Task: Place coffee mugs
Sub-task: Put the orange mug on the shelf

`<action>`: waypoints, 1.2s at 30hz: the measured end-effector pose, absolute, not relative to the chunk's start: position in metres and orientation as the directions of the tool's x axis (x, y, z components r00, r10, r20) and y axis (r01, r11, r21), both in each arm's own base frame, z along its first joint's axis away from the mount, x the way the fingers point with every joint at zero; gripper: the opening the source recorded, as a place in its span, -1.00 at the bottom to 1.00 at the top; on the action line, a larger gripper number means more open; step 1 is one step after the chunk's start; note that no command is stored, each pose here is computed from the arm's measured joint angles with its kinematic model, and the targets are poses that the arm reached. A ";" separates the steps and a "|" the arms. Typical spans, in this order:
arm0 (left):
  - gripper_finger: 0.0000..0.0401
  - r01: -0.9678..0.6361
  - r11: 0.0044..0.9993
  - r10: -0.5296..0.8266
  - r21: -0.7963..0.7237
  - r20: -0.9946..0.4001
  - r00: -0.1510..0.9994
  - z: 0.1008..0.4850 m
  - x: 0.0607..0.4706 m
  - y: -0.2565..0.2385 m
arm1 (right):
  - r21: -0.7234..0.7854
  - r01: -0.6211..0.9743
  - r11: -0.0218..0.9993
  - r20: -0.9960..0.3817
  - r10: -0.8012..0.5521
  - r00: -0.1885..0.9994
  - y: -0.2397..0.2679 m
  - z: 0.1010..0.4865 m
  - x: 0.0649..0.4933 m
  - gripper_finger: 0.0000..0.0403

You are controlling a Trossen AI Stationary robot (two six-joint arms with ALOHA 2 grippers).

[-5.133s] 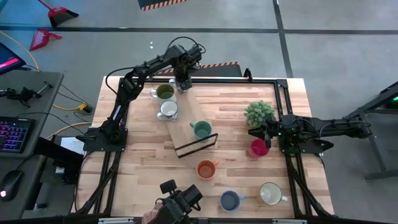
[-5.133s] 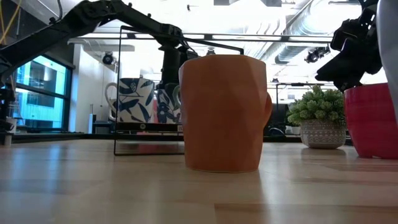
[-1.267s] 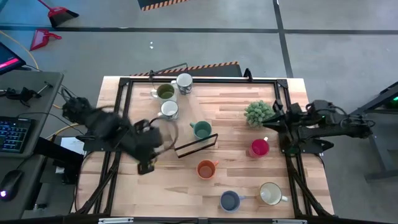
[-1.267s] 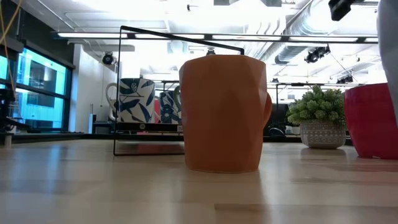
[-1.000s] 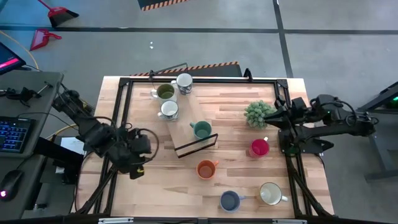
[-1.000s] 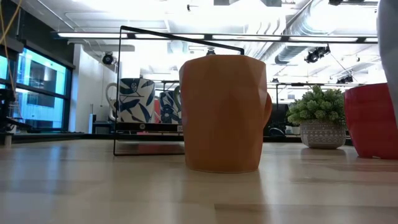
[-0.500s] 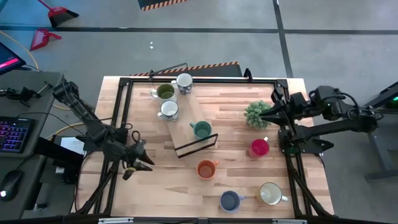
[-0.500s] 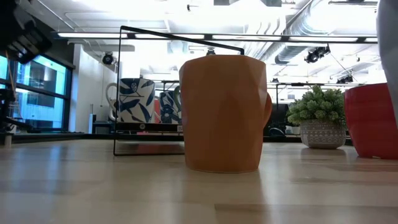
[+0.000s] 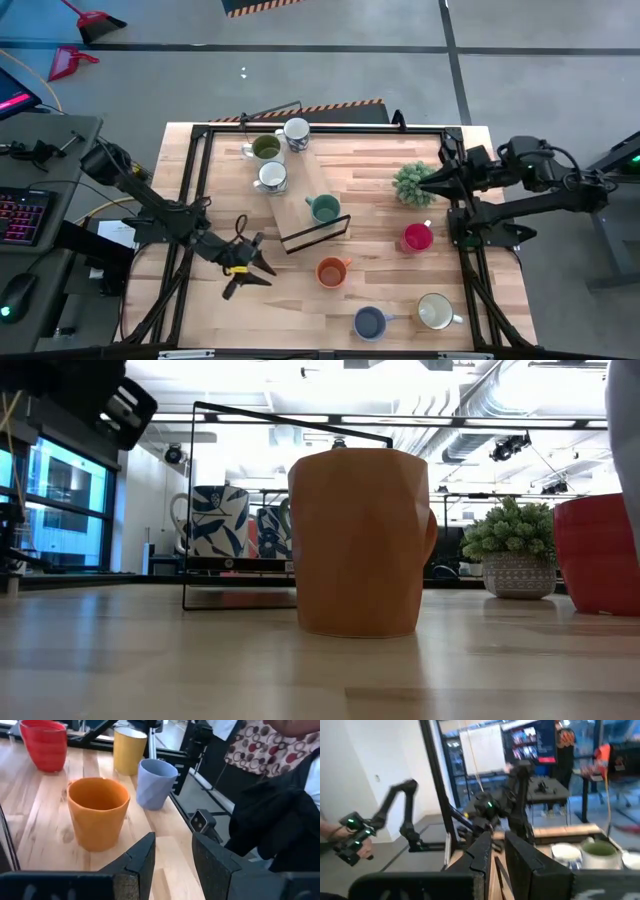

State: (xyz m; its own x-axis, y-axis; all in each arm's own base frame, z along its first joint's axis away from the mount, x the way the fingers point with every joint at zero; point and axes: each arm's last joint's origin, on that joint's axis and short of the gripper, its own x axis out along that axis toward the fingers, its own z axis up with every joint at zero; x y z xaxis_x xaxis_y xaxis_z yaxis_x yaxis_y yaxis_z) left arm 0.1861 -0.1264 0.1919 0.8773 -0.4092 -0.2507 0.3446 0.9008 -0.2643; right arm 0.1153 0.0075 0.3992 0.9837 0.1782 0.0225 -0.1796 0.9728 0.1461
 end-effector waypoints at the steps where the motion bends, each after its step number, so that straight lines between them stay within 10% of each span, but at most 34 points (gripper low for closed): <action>1: -0.42 0.336 0.903 -0.402 -0.267 -0.251 0.881 0.193 0.188 -0.128 | 0.154 -0.165 0.974 -0.003 0.167 0.986 0.007 0.397 0.117 -0.81; 14: -0.42 0.370 0.890 -0.431 -0.264 -0.227 0.873 0.203 0.194 -0.133 | 0.270 -0.058 0.961 -0.319 0.146 0.937 0.008 0.363 0.172 -0.81; 36: -0.42 0.346 0.895 -0.417 -0.280 -0.253 0.873 0.200 0.194 -0.132 | 0.145 -0.149 0.978 -0.662 0.208 0.720 0.049 0.417 0.276 -0.81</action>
State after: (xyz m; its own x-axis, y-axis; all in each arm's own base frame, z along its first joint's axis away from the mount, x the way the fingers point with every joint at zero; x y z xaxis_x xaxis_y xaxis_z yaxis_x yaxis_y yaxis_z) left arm 0.1936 -0.1324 0.1999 0.8731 -0.4165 -0.2534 0.3458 0.8954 -0.2803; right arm 0.2761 0.0490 0.4170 0.7198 0.2080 -0.6623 -0.1492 0.9781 0.1450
